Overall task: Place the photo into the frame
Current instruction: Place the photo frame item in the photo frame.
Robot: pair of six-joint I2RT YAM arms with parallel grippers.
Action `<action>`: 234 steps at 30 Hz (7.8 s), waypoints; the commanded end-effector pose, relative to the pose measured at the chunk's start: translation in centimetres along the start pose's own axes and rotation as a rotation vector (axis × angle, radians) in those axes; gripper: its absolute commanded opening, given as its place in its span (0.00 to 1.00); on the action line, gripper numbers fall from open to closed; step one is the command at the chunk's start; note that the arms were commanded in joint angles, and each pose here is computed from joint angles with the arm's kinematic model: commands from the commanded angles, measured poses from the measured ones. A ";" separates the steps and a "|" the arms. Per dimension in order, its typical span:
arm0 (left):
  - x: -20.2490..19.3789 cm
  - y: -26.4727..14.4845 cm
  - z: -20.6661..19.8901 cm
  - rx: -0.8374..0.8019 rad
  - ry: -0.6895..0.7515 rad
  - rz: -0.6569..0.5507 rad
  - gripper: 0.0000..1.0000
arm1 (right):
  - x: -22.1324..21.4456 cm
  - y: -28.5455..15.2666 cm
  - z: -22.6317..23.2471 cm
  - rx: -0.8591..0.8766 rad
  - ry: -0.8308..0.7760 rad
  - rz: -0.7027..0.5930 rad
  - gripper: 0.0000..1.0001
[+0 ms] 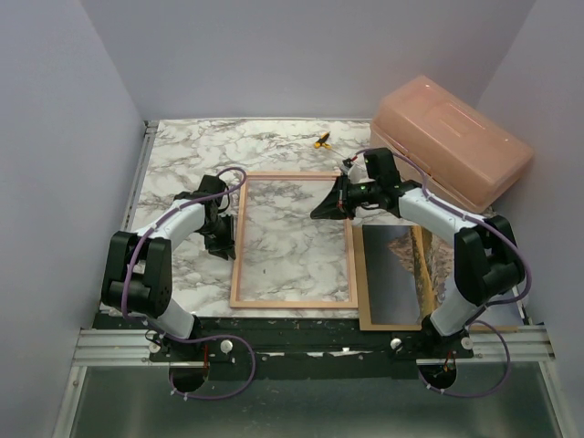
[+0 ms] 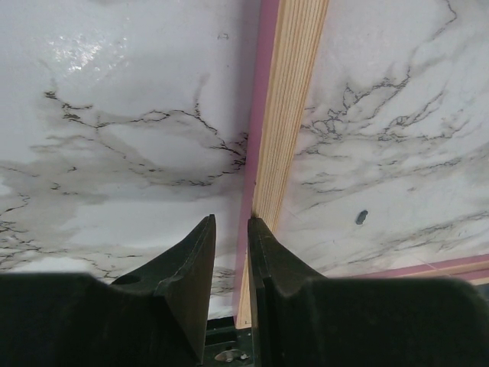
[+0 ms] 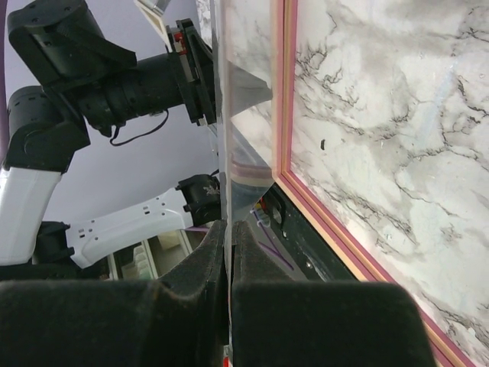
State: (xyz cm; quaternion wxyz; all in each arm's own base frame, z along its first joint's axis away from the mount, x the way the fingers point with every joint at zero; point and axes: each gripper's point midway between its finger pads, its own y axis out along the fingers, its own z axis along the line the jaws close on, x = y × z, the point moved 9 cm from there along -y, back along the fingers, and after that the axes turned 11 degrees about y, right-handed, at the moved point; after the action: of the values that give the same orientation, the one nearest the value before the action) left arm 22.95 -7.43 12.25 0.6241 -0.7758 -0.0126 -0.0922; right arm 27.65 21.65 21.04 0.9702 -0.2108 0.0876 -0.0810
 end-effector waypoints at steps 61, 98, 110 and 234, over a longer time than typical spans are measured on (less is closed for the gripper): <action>-0.7 0.9 -0.1 0.050 0.039 0.060 0.23 | -1.6 0.1 -2.4 -0.143 0.066 0.225 0.00; -0.8 1.1 -0.3 0.052 0.049 0.070 0.22 | -3.0 1.0 -2.1 -0.108 0.024 0.220 0.00; -0.8 1.1 -0.4 0.054 0.051 0.074 0.22 | -1.0 1.5 -3.4 -0.311 -0.100 0.207 0.00; -0.9 1.3 -0.6 0.055 0.061 0.091 0.21 | 0.4 1.8 -2.5 -0.304 -0.170 0.037 0.00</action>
State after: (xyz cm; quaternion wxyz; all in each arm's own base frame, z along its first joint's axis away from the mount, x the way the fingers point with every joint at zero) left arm 22.45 -7.77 12.36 0.6482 -0.7552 0.0181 -0.0955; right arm 27.59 21.26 17.59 0.9250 -0.3764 0.0232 -0.0459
